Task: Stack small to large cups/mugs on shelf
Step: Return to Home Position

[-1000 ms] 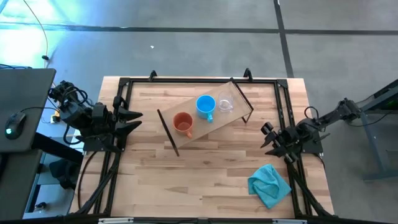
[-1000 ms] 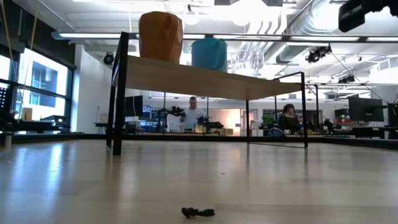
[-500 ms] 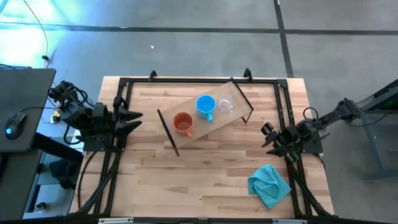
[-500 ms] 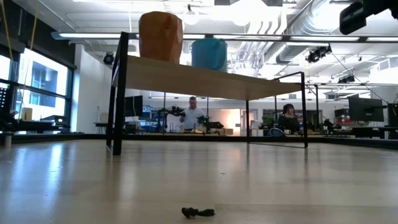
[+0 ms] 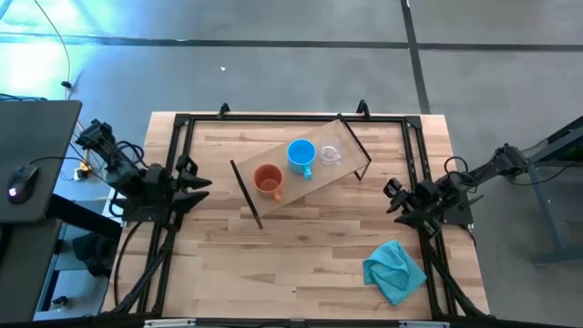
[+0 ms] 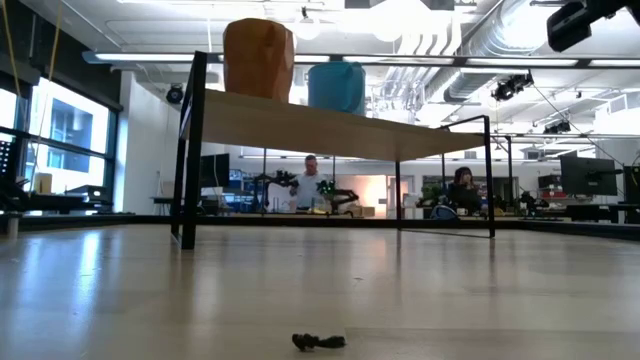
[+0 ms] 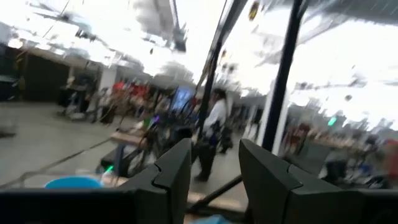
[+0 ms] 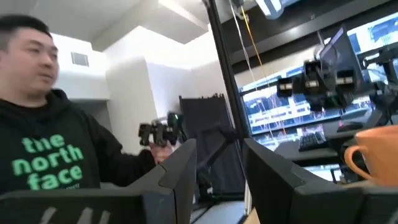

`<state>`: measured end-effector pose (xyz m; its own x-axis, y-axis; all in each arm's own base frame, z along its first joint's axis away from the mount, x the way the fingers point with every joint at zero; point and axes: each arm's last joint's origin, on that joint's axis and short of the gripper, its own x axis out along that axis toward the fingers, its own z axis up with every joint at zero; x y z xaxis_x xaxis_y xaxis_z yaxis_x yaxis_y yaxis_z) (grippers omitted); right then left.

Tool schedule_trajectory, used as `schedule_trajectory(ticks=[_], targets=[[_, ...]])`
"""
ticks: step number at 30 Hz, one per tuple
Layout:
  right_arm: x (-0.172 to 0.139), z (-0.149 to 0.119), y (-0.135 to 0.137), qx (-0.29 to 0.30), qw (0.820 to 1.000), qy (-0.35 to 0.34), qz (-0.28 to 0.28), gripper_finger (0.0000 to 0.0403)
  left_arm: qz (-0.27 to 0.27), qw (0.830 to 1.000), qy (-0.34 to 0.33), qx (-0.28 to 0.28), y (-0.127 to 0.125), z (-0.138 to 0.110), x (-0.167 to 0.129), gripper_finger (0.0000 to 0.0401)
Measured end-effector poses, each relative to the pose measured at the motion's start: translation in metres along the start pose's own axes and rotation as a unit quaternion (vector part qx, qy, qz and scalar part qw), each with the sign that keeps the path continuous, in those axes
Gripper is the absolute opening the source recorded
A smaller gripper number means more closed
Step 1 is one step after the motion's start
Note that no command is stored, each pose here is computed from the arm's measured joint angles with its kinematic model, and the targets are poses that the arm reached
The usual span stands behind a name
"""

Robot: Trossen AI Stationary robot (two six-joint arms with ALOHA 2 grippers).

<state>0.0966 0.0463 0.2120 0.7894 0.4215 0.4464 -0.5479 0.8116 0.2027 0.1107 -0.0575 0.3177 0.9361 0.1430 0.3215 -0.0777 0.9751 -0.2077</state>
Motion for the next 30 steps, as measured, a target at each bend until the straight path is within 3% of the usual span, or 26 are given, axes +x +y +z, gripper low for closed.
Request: schedule_trajectory(ticks=[5,18,30], targets=[[0.0,0.002,-0.001,0.0,1.0,-0.016,-0.026,0.0124,-0.036,0.998,-0.048,-0.03,0.014,-0.012,-0.019,0.0124],[-0.001,0.003,-0.005,0.014,0.996,-0.032,-0.086,0.0124,-0.183,0.98,-0.05,-0.062,0.028,-0.04,-0.049,0.0124],[-0.001,0.003,-0.007,0.075,0.989,-0.05,-0.121,0.0124,-0.216,0.973,-0.048,-0.062,0.039,-0.071,-0.066,0.0124]])
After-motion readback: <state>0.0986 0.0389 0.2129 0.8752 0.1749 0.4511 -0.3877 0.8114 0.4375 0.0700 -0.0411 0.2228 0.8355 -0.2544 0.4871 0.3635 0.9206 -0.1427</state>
